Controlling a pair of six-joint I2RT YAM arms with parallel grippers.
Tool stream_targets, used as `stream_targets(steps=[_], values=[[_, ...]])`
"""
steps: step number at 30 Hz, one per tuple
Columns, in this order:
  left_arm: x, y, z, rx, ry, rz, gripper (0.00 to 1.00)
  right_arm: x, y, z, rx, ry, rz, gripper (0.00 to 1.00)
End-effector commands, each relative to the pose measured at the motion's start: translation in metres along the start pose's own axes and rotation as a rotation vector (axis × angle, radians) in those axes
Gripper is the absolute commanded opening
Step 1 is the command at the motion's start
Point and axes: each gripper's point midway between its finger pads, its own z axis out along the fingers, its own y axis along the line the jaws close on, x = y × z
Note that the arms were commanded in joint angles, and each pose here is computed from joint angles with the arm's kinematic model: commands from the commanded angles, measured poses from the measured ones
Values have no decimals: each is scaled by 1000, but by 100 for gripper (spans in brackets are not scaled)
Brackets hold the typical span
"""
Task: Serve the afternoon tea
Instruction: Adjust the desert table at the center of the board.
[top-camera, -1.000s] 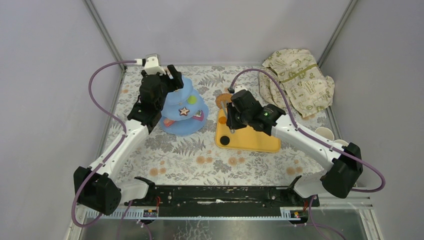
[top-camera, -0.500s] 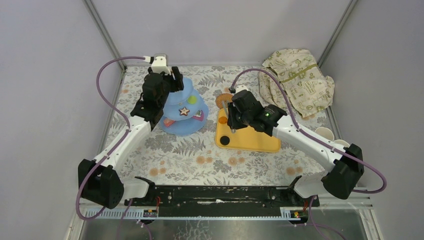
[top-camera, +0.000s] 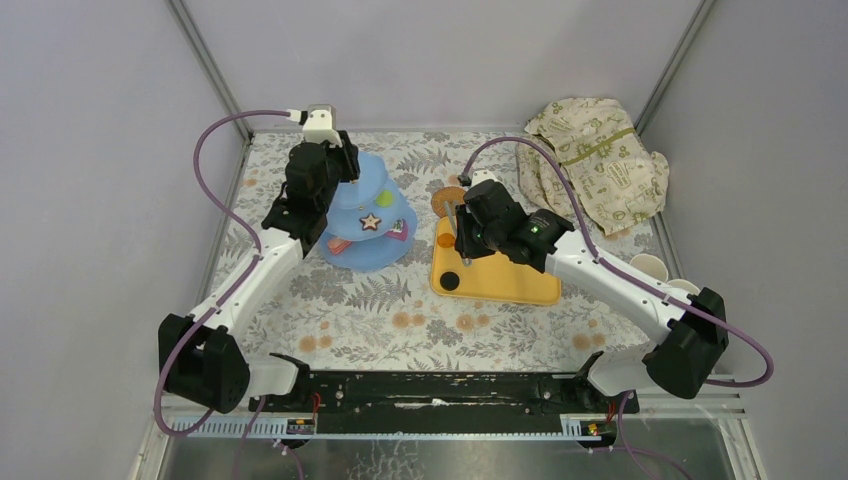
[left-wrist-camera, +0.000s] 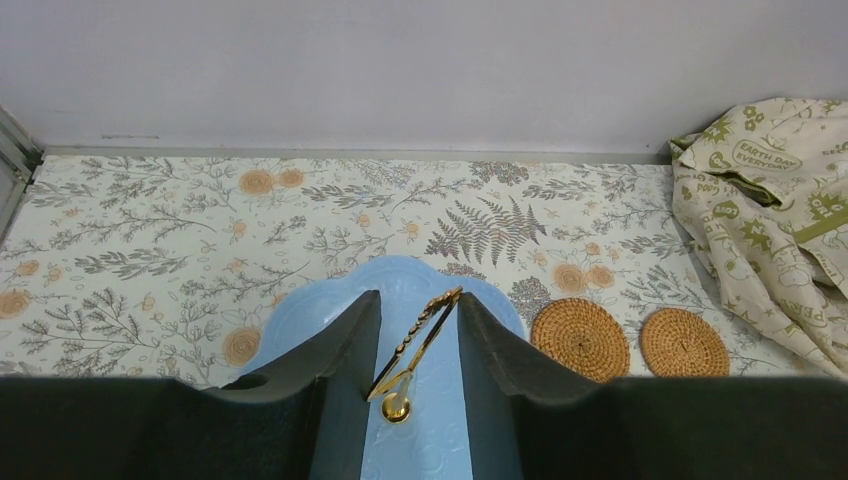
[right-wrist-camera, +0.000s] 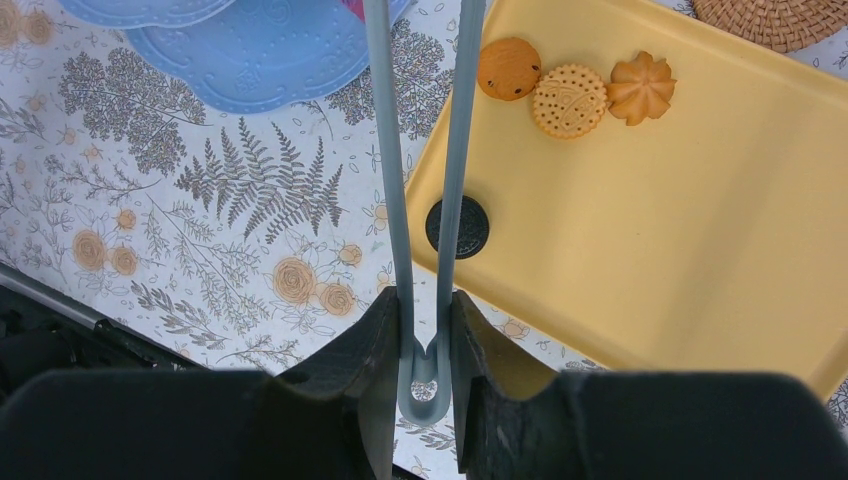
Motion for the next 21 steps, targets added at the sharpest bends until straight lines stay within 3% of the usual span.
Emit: stream_targets(steps=[1,21], values=[[-31,4,1,-32,-78,-40,39,-12,1,-12,1,-49,-5,25],[-13,18,-1,-174,15,-172,6,-2,-11,-8,51,-8,-28,25]])
